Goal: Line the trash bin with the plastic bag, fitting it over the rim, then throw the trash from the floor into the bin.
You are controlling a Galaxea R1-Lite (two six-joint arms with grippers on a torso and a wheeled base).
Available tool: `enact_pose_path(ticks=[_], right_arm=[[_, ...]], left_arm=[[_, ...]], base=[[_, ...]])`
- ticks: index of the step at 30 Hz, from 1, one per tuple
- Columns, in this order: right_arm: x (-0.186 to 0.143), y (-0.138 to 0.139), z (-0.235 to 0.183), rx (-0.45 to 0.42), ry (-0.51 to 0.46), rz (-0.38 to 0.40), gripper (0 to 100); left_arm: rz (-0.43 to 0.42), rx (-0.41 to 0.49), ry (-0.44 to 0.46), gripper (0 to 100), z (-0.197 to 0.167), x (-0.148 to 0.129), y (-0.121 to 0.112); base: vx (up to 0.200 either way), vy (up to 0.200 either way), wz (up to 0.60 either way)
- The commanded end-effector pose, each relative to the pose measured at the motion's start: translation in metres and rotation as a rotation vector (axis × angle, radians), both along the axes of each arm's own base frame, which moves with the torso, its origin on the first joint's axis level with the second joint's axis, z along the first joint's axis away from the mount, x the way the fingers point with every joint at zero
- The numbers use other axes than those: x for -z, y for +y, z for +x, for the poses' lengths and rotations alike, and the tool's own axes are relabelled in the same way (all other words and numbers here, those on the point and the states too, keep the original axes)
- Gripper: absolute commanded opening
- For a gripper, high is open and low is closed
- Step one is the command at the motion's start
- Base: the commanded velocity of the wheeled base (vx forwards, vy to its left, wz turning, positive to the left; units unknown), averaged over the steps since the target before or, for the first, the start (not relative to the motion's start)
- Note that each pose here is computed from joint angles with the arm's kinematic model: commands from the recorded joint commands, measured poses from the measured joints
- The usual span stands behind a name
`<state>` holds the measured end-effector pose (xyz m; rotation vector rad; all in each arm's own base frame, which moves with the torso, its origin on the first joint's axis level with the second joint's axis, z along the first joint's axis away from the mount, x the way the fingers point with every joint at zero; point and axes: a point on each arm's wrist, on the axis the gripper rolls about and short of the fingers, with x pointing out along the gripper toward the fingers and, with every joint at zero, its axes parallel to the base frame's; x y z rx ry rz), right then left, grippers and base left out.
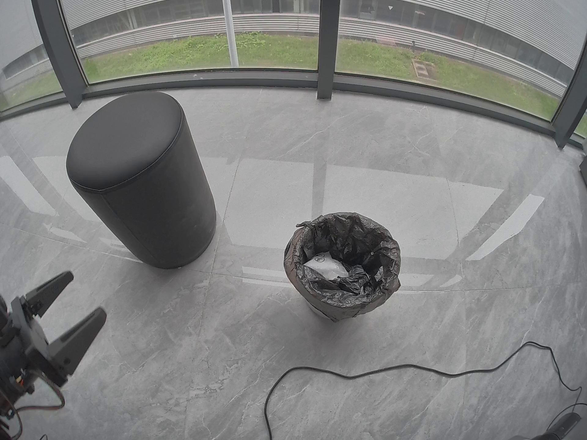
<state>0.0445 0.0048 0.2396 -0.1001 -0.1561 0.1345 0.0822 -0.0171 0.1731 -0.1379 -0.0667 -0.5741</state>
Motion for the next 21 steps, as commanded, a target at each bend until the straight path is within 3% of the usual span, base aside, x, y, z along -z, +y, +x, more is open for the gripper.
enact_pose_path(ticks=[1, 3, 4, 9, 14, 17, 21], right_arm=[[0.165, -0.005, -0.068, 0.147, 0.194, 0.077, 0], [0.164, -0.005, -0.068, 0.148, 0.178, 0.099, 0], [0.164, -0.005, -0.067, 0.15, 0.162, 0.107, 0], [0.163, -0.005, -0.067, 0.153, 0.159, 0.107, 0], [0.163, -0.005, -0.067, 0.153, 0.165, 0.106, 0], [0.163, -0.005, -0.066, 0.133, 0.165, 0.101, 0], [0.164, -0.005, -0.067, 0.136, 0.157, 0.096, 0]], left_arm=[[0.117, -0.104, -0.02, 100, -0.108, 0.091, 0.007], [0.134, -0.155, -0.042, 100, -0.107, 0.089, 0.008], [0.129, -0.232, -0.038, 100, -0.107, 0.089, 0.01], [0.06, -0.724, 0.03, 100, -0.105, 0.091, 0.021], [0.128, -0.675, 0.049, 100, -0.105, 0.095, 0.02], [0.152, -0.571, 0.085, 100, -0.106, 0.098, 0.017], [0.149, -0.56, 0.075, 100, -0.105, 0.098, 0.017]], base=[[0.0, 0.0, 0.0], [0.0, 0.0, 0.0], [0.0, 0.0, 0.0], [0.0, 0.0, 0.0], [0.0, 0.0, 0.0], [0.0, 0.0, 0.0], [0.0, 0.0, 0.0]])
